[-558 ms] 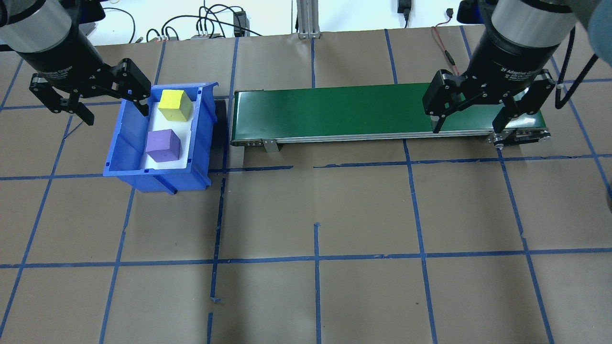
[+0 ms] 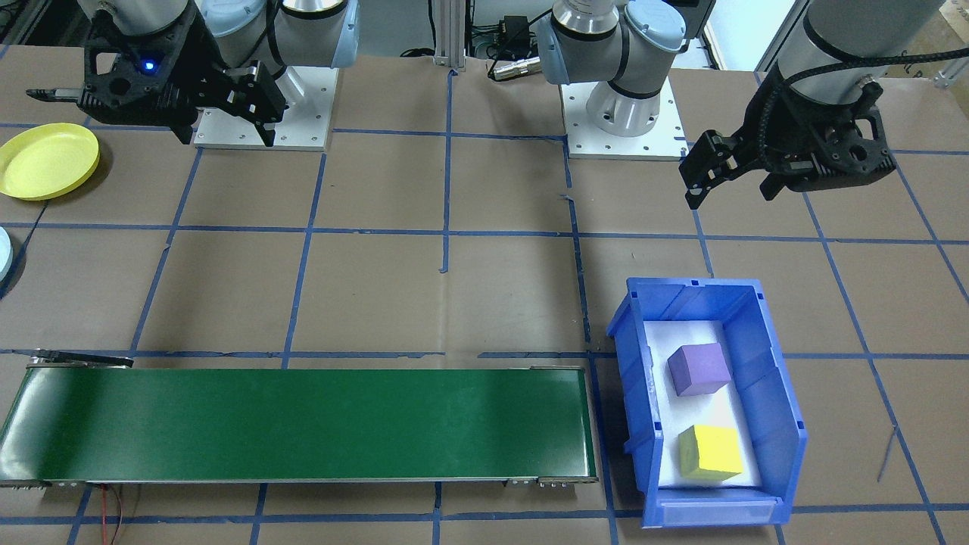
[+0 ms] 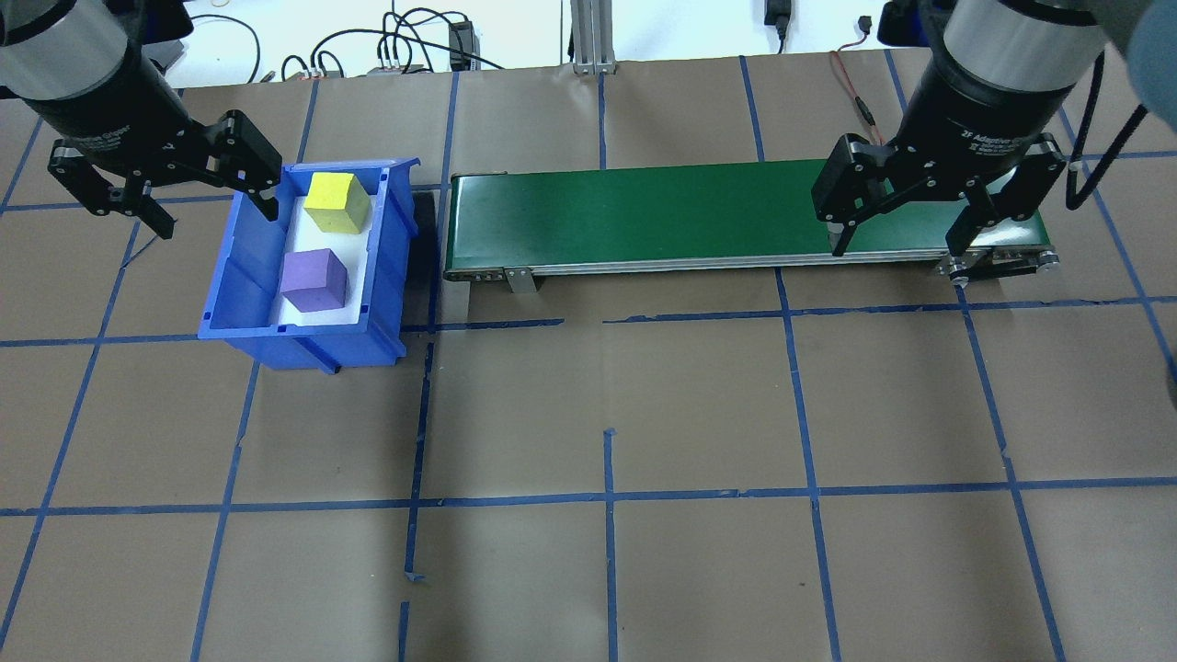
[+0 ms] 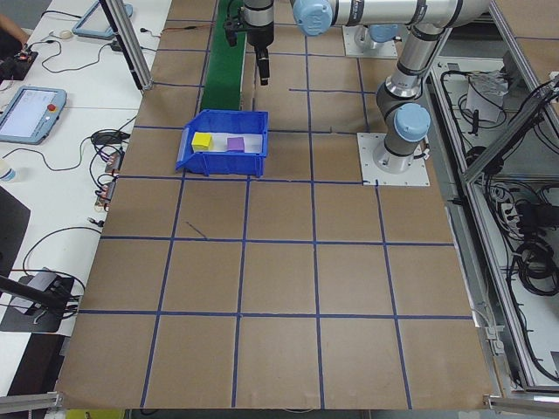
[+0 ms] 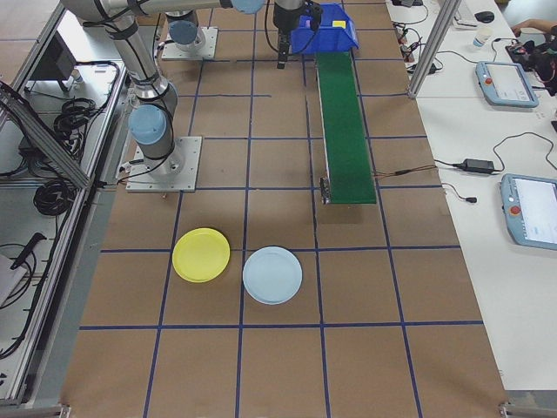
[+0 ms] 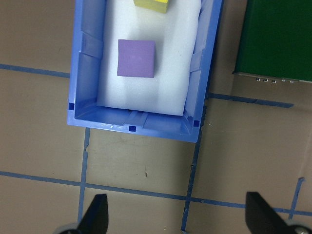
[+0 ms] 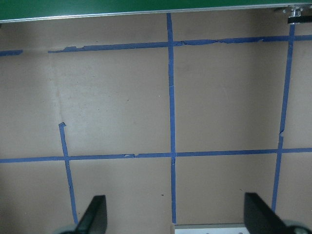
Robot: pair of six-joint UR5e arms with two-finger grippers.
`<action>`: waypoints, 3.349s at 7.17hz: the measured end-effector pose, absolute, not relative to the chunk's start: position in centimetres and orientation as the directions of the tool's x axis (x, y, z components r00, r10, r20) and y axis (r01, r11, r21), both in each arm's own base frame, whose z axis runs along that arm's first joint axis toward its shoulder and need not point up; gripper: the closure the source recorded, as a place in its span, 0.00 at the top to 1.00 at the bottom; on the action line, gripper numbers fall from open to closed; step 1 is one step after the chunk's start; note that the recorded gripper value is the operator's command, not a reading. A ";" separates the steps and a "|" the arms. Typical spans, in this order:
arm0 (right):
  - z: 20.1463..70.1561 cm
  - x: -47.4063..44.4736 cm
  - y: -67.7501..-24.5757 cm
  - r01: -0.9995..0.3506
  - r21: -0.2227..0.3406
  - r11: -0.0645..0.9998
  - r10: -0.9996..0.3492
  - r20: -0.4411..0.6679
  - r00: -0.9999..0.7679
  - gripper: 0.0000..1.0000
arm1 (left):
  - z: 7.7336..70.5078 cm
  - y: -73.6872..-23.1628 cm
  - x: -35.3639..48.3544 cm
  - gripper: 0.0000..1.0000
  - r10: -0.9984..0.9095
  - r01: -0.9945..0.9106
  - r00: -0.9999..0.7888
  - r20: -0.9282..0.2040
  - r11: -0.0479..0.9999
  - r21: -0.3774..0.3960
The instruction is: Move block left to right into plate
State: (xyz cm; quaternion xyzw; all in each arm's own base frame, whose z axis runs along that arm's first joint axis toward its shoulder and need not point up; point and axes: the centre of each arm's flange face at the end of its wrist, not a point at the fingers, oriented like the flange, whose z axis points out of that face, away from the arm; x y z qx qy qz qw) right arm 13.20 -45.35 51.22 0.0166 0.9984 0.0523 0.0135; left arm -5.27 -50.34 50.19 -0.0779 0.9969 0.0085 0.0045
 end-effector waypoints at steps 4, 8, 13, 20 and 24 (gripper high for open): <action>50.7 13.3 -45.3 0.028 0.110 0.994 0.031 -0.029 -0.999 1.00 | 50.0 -51.4 -4.5 1.00 -0.124 -0.124 -0.992 -0.011 0.992 -0.022; 50.9 13.2 -45.3 0.030 0.107 0.994 0.033 -0.028 -0.999 1.00 | 47.4 -54.8 -3.3 1.00 -0.062 -0.061 -0.998 -0.020 0.997 -0.057; 50.9 13.1 -45.3 0.031 0.108 0.994 0.034 -0.027 -0.999 1.00 | 36.5 -61.5 -0.3 1.00 0.028 0.028 -0.999 -0.038 0.999 -0.017; 50.3 13.3 -45.7 0.026 0.103 0.994 0.029 -0.030 -0.999 1.00 | 25.3 -61.4 -0.2 0.97 -0.012 -0.014 -1.000 -0.024 0.996 0.093; 50.2 13.2 -45.8 0.027 0.103 0.994 0.030 -0.026 -0.999 1.00 | 22.2 -59.8 -0.5 0.33 -0.023 -0.025 -0.999 -0.030 0.997 0.073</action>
